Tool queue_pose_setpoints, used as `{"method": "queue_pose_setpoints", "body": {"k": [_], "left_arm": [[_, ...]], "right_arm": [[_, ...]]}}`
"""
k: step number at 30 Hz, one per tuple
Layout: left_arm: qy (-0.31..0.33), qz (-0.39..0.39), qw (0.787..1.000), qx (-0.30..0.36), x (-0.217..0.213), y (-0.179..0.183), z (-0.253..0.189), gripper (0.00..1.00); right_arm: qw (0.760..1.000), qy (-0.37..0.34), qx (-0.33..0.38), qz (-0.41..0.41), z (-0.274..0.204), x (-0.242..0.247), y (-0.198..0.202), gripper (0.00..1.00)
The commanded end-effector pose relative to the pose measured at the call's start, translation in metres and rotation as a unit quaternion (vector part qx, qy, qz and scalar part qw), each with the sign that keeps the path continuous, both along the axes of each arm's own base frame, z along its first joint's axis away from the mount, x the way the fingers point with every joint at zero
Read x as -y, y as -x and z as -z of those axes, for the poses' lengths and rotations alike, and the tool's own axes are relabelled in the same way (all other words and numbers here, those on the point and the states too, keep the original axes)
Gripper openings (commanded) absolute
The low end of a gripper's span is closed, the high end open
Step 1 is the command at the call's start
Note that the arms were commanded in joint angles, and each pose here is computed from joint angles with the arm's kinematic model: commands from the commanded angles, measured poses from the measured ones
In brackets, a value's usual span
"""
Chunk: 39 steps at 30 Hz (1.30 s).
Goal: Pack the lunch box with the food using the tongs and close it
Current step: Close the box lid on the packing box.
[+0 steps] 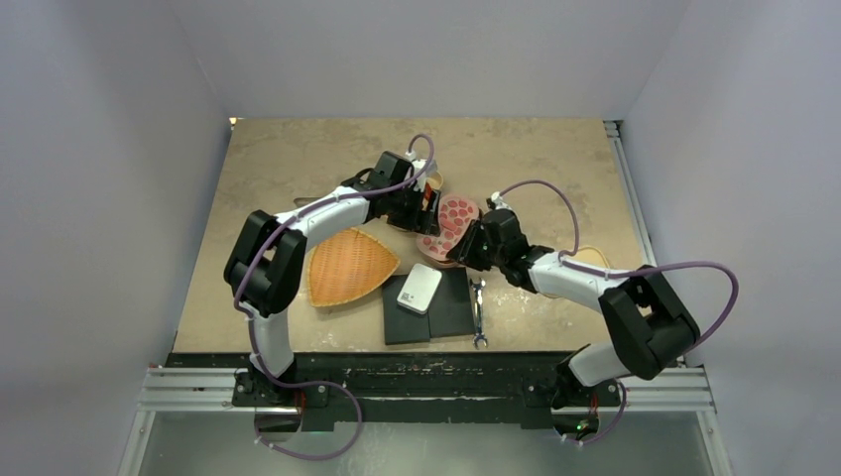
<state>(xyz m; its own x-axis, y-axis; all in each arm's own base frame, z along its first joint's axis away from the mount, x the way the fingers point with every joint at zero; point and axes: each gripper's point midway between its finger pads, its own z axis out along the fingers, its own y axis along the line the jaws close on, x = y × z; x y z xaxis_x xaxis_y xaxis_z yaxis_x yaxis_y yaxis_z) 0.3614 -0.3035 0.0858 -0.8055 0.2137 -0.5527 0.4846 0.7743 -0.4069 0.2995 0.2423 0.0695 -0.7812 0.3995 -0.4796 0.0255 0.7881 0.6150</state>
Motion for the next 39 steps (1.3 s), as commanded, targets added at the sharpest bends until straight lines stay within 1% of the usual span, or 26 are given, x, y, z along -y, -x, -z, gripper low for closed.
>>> {"method": "queue_pose_setpoints", "body": {"k": [1, 4, 6, 11, 13, 16, 18, 24, 30, 39], "left_arm": [[0.013, -0.008, 0.999, 0.029, -0.004, -0.007, -0.018, 0.72], [0.017, -0.006, 0.999, 0.043, -0.002, -0.013, -0.019, 0.72], [0.025, -0.005, 0.998, 0.056, 0.002, -0.020, -0.025, 0.71], [0.060, -0.009, 0.995, 0.083, 0.019, -0.041, -0.045, 0.70], [0.060, -0.010, 0.994, 0.087, 0.024, -0.050, -0.046, 0.70], [0.043, -0.011, 0.995, 0.085, 0.026, -0.061, -0.035, 0.70], [0.034, -0.013, 0.995, 0.088, 0.026, -0.067, -0.029, 0.70], [0.042, 0.002, 0.994, 0.096, 0.043, -0.070, -0.023, 0.68], [0.028, 0.017, 0.995, 0.094, 0.058, -0.069, -0.012, 0.68], [0.026, 0.051, 0.994, 0.093, 0.088, -0.056, -0.007, 0.66]], "right_arm": [[1.000, 0.000, 0.028, 0.011, -0.024, -0.001, -0.010, 0.29], [0.999, 0.019, 0.041, 0.023, -0.041, 0.009, -0.013, 0.33], [0.997, 0.045, 0.053, 0.039, -0.051, 0.024, -0.019, 0.38], [0.992, 0.051, 0.094, 0.072, -0.083, 0.062, -0.042, 0.44], [0.989, 0.056, 0.108, 0.084, -0.091, 0.076, -0.048, 0.47], [0.986, 0.060, 0.120, 0.096, -0.098, 0.093, -0.052, 0.50], [0.985, 0.060, 0.124, 0.100, -0.099, 0.101, -0.051, 0.51], [0.985, 0.054, 0.126, 0.102, -0.093, 0.111, -0.044, 0.52], [0.988, 0.034, 0.122, 0.086, -0.087, 0.104, -0.037, 0.52], [0.988, 0.033, 0.123, 0.086, -0.087, 0.106, -0.033, 0.53]]}}
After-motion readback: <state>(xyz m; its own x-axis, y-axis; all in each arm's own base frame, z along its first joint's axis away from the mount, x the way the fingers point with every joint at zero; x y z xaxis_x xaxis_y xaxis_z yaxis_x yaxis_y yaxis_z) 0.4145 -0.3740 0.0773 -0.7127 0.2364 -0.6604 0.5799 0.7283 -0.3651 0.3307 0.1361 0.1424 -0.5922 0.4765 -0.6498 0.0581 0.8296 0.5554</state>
